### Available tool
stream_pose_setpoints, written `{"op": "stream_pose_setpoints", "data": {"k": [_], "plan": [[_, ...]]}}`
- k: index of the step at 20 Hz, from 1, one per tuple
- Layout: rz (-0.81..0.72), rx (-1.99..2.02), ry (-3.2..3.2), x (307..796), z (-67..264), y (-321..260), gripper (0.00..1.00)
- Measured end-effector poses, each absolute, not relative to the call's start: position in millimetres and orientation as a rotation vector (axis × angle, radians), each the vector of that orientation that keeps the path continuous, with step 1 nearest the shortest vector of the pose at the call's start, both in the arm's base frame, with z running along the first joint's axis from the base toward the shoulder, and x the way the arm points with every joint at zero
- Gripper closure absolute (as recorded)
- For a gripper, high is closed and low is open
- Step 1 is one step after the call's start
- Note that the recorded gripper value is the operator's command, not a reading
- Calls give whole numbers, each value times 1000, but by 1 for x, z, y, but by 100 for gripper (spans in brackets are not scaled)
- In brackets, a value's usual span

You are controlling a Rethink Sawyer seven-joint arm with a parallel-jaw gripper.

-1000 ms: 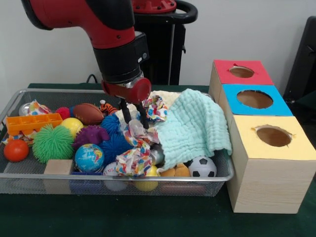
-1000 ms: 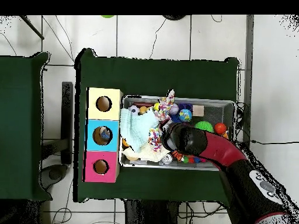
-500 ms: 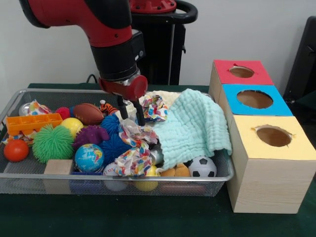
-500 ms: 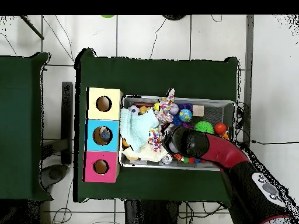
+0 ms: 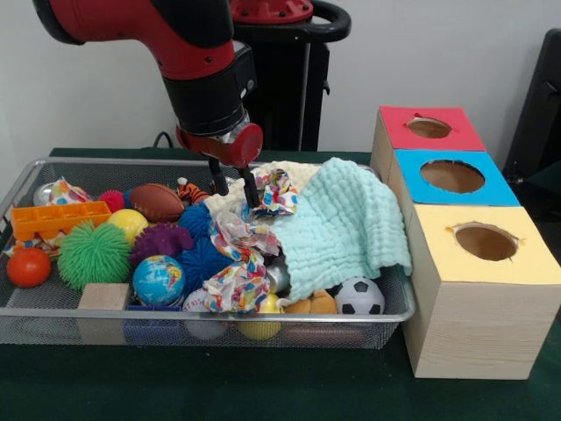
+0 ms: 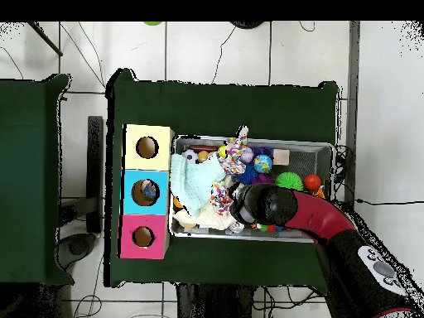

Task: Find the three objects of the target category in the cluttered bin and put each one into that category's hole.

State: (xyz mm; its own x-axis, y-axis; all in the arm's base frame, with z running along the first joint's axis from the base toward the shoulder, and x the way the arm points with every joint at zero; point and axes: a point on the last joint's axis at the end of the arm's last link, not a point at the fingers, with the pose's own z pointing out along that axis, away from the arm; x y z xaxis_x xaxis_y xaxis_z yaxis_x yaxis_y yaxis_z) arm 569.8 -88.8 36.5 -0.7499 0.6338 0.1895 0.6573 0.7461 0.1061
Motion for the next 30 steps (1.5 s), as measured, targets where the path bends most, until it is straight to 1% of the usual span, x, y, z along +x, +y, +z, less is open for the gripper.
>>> {"op": "stream_pose_setpoints", "data": {"k": [19,24,30], "plan": [[-174,-845,-2861,553,32,-72,0],[-155,-789,-2936,557,44,-66,0],[-126,-760,-3091,579,69,-66,0]]}}
